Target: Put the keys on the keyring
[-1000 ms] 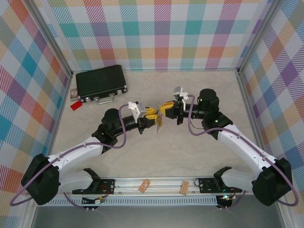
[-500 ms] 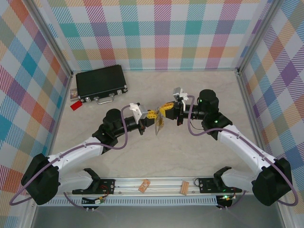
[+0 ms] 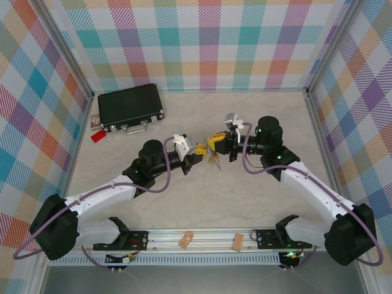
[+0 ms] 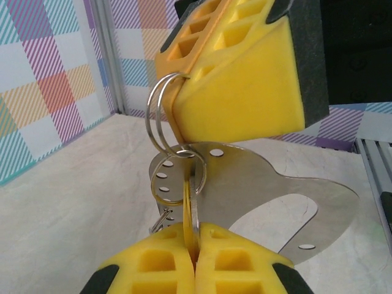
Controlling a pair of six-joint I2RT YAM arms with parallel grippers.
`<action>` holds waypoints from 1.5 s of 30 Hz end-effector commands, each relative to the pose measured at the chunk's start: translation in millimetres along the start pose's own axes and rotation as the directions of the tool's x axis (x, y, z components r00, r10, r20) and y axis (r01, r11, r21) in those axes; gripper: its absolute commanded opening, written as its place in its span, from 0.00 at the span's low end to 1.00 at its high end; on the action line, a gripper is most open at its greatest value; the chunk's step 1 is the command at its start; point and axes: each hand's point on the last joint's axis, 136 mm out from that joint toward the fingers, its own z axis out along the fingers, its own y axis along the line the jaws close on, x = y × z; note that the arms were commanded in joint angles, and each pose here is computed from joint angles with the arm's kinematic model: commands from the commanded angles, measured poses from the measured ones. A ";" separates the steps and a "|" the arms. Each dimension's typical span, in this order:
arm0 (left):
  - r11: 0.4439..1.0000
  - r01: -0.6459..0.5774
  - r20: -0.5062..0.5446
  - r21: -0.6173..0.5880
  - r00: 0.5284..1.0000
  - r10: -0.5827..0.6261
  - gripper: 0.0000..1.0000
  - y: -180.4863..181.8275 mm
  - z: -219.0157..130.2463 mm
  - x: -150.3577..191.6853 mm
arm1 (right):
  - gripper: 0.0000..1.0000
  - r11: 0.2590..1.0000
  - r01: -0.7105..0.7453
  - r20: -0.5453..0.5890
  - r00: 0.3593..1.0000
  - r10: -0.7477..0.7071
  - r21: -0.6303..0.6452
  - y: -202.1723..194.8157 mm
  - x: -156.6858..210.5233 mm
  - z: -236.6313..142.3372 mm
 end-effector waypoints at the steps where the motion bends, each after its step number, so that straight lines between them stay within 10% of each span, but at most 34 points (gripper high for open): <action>1: 0.999 -0.011 -0.031 0.034 0.999 0.012 0.00 -9.5 3.4 6.4 | 0.00 0.996 0.087 0.086 0.993 -0.085 -0.023 11.2 -27.0 -6.4; 15: 0.998 0.045 0.077 -0.047 0.996 -0.041 0.36 0.5 -21.4 -40.8 | 0.00 0.997 0.077 0.081 0.994 -0.078 0.012 -2.0 -17.4 -8.9; 45: 0.941 0.230 0.190 0.248 0.941 -0.280 0.28 15.8 -22.5 -82.9 | 0.00 0.976 0.143 0.061 0.989 -0.135 -0.164 10.1 -18.2 -2.9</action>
